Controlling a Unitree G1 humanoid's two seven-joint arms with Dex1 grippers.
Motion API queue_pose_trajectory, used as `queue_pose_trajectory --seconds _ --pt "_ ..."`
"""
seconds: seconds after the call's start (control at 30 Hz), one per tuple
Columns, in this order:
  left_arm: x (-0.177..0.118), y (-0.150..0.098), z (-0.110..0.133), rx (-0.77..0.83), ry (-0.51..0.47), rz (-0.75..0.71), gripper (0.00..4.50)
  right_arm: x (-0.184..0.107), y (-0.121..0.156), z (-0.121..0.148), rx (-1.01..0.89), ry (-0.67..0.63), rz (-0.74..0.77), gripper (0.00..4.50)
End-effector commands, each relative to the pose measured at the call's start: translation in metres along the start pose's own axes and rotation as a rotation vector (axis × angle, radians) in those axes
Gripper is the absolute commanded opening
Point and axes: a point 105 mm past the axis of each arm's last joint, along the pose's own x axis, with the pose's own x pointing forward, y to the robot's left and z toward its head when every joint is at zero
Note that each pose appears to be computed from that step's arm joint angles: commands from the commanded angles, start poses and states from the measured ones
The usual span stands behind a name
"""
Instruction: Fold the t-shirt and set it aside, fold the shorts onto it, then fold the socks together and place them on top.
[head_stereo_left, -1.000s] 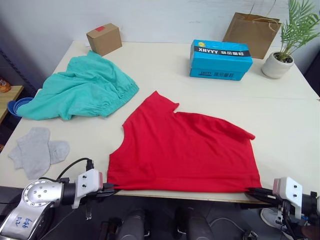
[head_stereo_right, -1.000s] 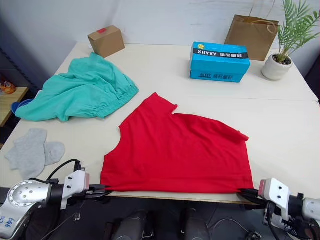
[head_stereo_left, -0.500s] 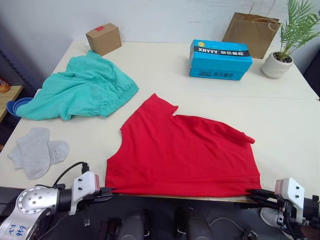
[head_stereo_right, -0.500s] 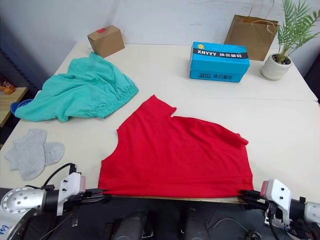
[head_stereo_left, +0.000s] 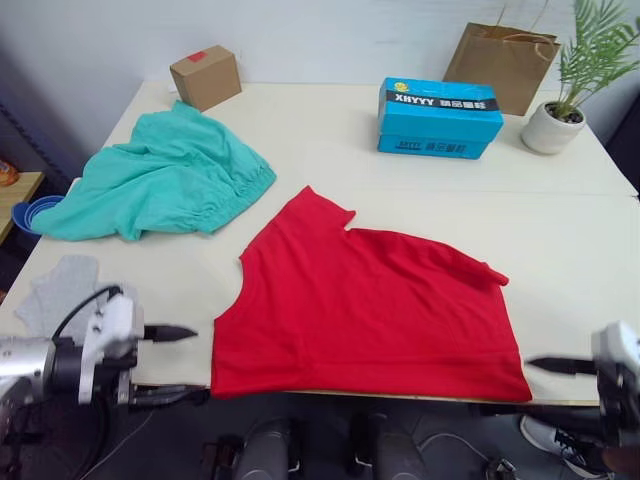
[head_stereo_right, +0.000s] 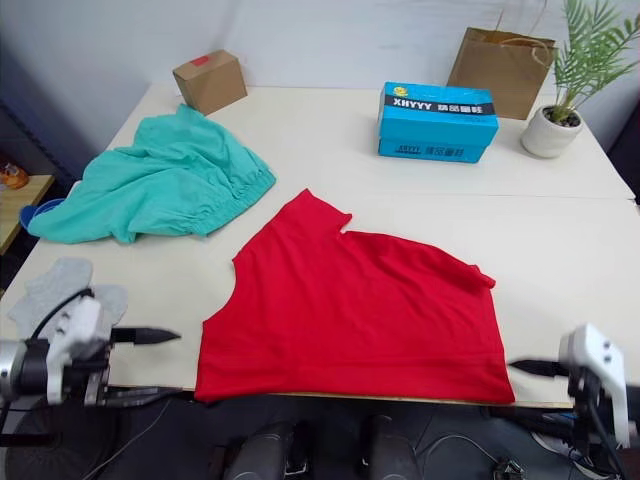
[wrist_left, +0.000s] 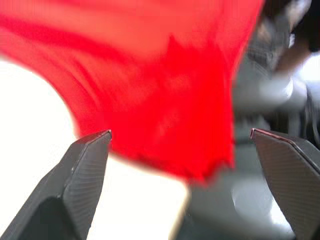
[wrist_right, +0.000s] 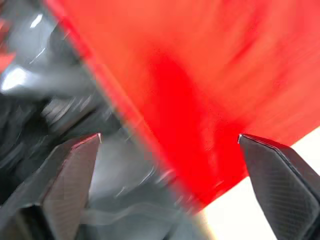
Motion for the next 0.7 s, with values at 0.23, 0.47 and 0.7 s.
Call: queue_pose_trajectory --seconds 0.23,0.47,0.7 --pt "0.054 0.091 0.059 -0.065 -0.151 0.13 4.48 0.021 -0.082 0.04 -0.2 -0.134 -0.234 4.5" --pt "0.106 0.155 0.078 -0.063 -0.137 0.3 4.48 0.068 -0.113 0.06 -0.261 -0.122 -0.268 4.5" --pt "0.132 0.175 0.077 -0.102 -0.113 0.362 4.48 0.082 -0.115 0.058 -0.216 -0.097 -0.194 4.5"
